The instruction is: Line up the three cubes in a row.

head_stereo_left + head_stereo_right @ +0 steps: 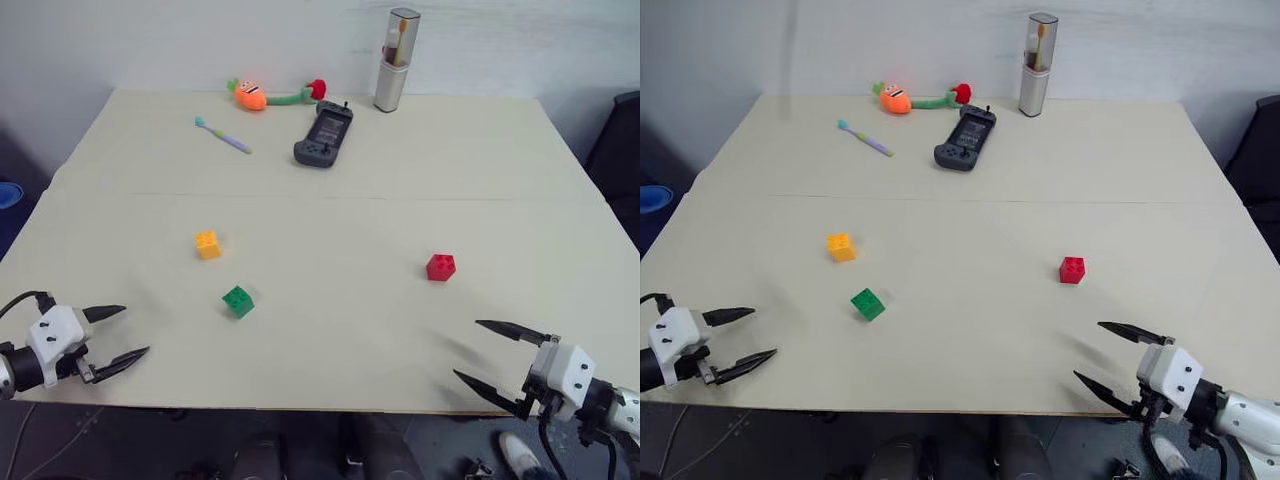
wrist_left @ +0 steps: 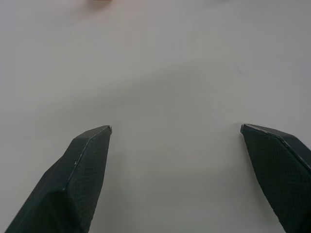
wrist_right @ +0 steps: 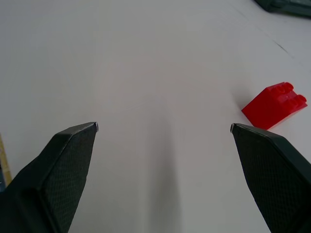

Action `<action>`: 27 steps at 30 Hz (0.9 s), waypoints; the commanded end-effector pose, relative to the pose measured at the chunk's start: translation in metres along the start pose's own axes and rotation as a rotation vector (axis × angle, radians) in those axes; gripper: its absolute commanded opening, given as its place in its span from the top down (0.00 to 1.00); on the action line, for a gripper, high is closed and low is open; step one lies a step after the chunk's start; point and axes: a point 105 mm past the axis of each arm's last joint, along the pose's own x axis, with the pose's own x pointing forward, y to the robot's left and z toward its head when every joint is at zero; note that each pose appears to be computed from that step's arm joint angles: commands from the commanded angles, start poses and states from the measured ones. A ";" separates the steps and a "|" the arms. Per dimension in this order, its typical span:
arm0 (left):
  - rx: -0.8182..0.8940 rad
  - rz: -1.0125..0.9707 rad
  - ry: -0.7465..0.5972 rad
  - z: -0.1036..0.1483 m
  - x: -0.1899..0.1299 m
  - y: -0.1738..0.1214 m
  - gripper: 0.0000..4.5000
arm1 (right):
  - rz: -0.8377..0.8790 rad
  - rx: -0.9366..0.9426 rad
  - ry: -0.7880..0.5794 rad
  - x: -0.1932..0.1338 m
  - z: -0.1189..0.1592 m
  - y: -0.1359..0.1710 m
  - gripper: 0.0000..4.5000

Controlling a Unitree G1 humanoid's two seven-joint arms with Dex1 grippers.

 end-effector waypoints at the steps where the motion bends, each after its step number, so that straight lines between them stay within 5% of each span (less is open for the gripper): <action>1: 0.046 0.042 -0.047 0.017 -0.003 0.011 0.00 | -0.065 0.007 -0.030 0.003 0.005 -0.004 0.00; 6: -0.049 -0.024 -0.162 0.039 0.002 0.002 0.00 | -0.289 0.104 -0.055 -0.007 0.004 -0.016 0.00; 10: -0.134 -0.130 -0.336 0.082 0.013 -0.012 0.00 | -0.637 0.212 -0.035 -0.036 -0.011 -0.031 0.00; 14: -0.144 -0.231 -0.402 0.111 0.034 -0.032 0.00 | -0.783 0.266 -0.030 -0.039 -0.016 -0.024 0.00; 27: -0.077 -0.391 -0.450 0.132 0.077 -0.067 0.00 | -0.807 0.373 -0.095 0.071 0.030 -0.063 0.00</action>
